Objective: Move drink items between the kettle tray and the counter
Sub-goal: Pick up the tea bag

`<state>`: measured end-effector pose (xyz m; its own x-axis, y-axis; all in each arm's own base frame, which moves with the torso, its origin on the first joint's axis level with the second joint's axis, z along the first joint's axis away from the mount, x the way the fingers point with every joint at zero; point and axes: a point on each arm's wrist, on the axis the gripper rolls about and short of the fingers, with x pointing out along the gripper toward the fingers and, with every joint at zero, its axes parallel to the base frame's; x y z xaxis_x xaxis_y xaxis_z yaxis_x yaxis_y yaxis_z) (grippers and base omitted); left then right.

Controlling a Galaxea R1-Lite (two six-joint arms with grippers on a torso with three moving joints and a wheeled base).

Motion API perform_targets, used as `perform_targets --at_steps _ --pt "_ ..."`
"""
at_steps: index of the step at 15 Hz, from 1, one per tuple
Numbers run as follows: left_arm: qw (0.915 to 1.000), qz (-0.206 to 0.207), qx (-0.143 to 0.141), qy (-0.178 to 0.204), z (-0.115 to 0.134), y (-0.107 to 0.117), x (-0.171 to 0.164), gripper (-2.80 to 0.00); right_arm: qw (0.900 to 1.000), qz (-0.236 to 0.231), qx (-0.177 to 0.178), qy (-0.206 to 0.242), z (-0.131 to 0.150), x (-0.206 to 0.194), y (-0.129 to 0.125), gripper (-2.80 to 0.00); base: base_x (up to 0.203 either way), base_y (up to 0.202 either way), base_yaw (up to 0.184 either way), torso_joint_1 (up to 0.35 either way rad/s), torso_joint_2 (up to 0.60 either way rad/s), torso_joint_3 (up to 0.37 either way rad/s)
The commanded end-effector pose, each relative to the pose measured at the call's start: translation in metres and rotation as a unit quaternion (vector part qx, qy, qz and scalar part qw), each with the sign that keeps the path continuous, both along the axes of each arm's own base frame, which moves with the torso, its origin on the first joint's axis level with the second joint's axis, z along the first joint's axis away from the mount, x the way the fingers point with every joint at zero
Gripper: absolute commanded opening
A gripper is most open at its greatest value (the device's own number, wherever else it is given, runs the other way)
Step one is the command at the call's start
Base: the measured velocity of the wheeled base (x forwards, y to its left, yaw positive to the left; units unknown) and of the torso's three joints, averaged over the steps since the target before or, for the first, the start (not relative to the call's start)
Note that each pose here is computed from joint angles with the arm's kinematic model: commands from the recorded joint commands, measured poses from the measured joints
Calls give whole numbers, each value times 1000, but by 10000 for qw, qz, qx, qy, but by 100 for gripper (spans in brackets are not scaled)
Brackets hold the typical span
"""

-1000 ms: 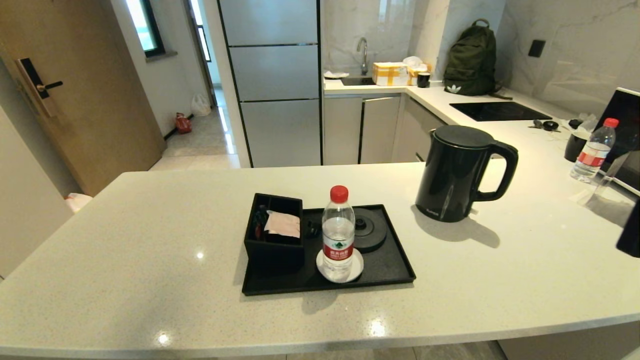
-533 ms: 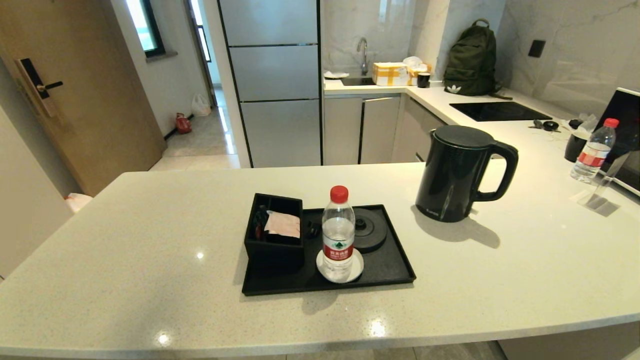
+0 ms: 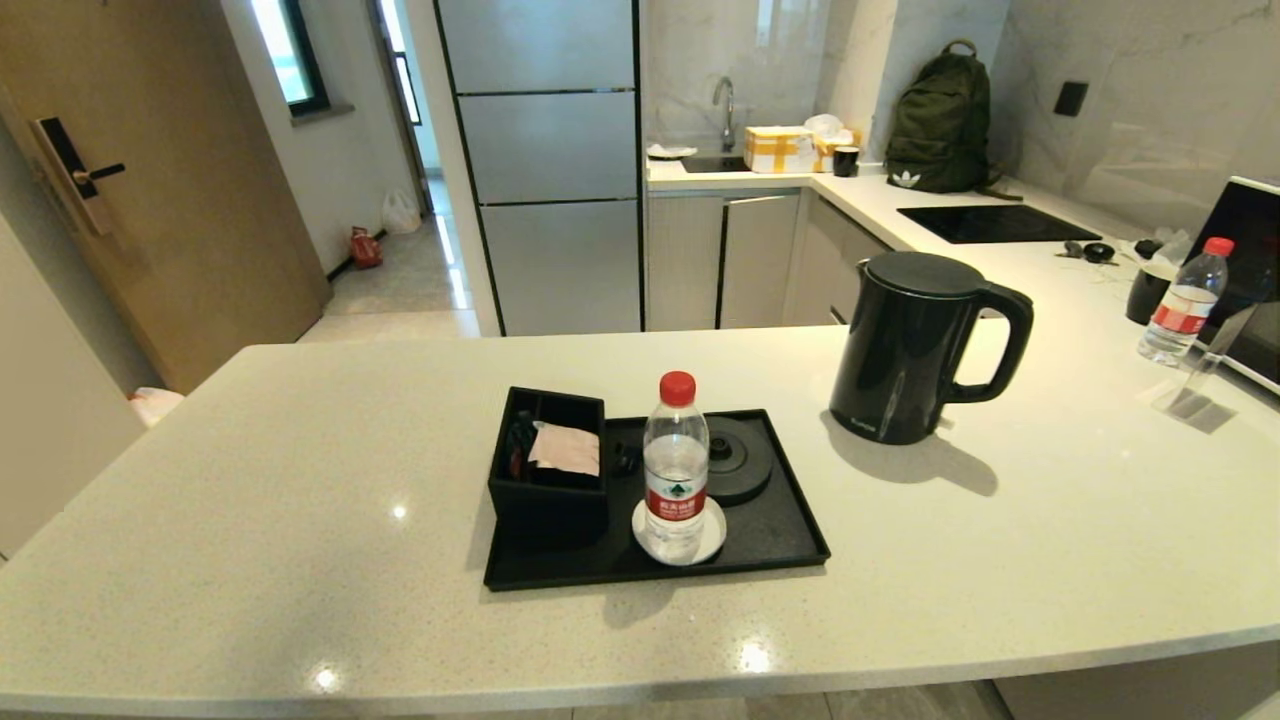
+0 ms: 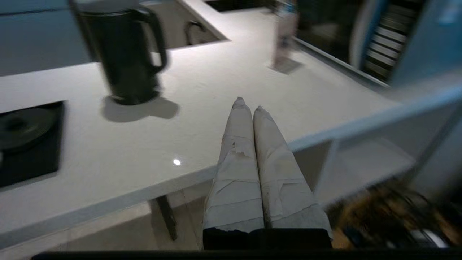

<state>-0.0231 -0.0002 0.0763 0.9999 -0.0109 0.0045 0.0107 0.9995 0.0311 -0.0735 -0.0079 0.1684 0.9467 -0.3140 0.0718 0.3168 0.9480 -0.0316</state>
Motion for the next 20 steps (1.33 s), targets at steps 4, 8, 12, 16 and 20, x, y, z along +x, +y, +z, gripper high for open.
perform_targets --at_steps 4,8,12,16,20 --pt "10000 1 -2 7 0 0 0 -280 9919 1268 -43 13 -86 50 6 -280 0 0 0 0 0 0" --pt "10000 1 -2 7 0 0 0 -280 9852 1669 136 356 -89 49 8 -280 0 0 0 0 0 0" --pt "10000 1 6 7 0 0 0 -280 9844 1658 -288 508 -92 49 8 -280 0 0 0 0 0 0" --pt "10000 1 6 7 0 0 0 -280 9854 1635 -89 462 -93 50 8 -280 0 0 0 0 0 0" --pt "9997 -37 243 19 0 0 0 -280 9861 1616 71 368 -92 50 8 -280 0 0 0 0 0 0"
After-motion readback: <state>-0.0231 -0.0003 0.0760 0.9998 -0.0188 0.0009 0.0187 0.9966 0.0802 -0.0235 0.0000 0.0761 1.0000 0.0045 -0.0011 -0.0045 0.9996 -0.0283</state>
